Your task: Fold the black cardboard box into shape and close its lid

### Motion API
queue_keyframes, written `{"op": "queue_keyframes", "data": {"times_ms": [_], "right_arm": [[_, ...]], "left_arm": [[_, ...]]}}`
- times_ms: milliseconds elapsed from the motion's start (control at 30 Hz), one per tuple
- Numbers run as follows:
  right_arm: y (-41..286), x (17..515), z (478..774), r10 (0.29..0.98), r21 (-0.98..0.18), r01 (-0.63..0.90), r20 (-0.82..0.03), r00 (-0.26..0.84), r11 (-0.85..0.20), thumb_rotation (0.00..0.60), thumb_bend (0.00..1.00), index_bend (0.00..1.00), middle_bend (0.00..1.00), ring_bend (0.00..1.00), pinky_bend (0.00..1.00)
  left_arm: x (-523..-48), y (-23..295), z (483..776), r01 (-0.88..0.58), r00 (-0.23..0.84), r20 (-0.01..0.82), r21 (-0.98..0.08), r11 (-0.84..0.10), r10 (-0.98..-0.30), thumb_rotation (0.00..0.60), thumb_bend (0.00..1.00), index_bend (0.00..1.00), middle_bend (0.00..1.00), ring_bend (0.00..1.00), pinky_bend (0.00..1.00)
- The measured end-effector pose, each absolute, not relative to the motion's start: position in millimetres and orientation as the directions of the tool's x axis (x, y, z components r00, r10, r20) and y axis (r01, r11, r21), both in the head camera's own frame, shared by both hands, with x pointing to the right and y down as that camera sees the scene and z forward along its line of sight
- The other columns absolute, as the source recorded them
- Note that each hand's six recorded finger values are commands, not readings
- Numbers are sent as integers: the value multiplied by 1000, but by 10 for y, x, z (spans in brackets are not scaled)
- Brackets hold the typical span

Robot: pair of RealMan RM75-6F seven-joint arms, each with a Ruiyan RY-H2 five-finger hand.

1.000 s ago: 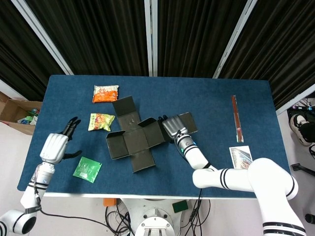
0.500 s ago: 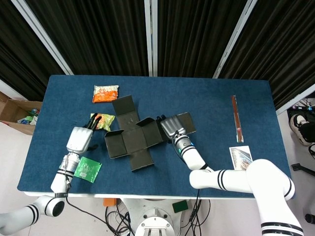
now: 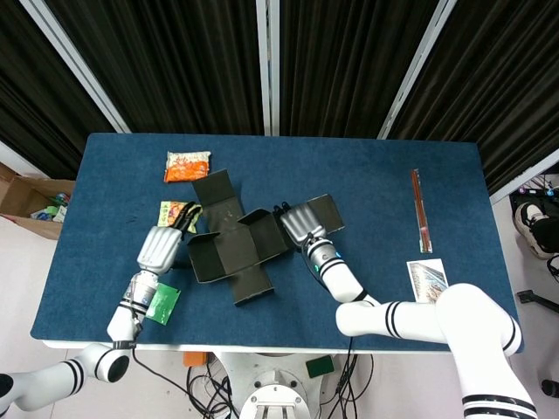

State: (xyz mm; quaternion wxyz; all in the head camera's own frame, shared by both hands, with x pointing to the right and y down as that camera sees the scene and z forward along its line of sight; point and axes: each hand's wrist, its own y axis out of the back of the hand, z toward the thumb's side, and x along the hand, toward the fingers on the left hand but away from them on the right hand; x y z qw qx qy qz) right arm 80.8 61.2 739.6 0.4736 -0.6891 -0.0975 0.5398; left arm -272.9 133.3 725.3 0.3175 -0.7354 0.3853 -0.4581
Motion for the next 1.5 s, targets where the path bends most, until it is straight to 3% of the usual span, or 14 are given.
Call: {"op": "queue_keyframes", "data": {"times_ms": [167, 467, 667, 1067, 1333, 1433, 1500], "right_arm": [[597, 682, 7264, 655, -794, -477, -593, 468, -377, 600, 390, 558, 475, 711, 1000], [638, 483, 7034, 628, -786, -618, -499, 598, -36, 600, 390, 558, 467, 711, 1000], [676, 413, 6940, 592, -775, -625, -459, 662, 98, 600, 390, 558, 466, 711, 1000], [764, 305, 6894, 501, -750, -602, -422, 756, 276, 600, 390, 557, 455, 711, 1000], [823, 238, 6874, 457, -761, -565, -399, 795, 319, 600, 390, 555, 449, 711, 1000], [825, 232, 6876, 454, -771, -555, -392, 800, 311, 600, 390, 528, 422, 710, 1000], [830, 224, 6880, 454, -783, -546, -388, 802, 297, 600, 390, 454, 375, 710, 1000]], "left_arm": [[-2498, 1320, 7223, -437, 356, 419, -715, -545, -835, 600, 92, 0, 0, 495, 831], [-2334, 1333, 7266, -573, 433, 462, -522, -632, -774, 600, 92, 0, 0, 496, 835], [-2280, 1357, 7327, -629, 475, 501, -380, -678, -723, 600, 92, 0, 0, 495, 835], [-2210, 1430, 7481, -694, 537, 545, -149, -705, -644, 600, 92, 0, 0, 495, 835], [-2191, 1506, 7581, -701, 581, 564, -20, -713, -586, 600, 92, 4, 7, 512, 835], [-2203, 1523, 7640, -702, 586, 573, 7, -712, -573, 600, 92, 89, 114, 555, 836], [-2201, 1532, 7684, -705, 583, 577, 10, -709, -572, 600, 92, 169, 201, 588, 836]]}}
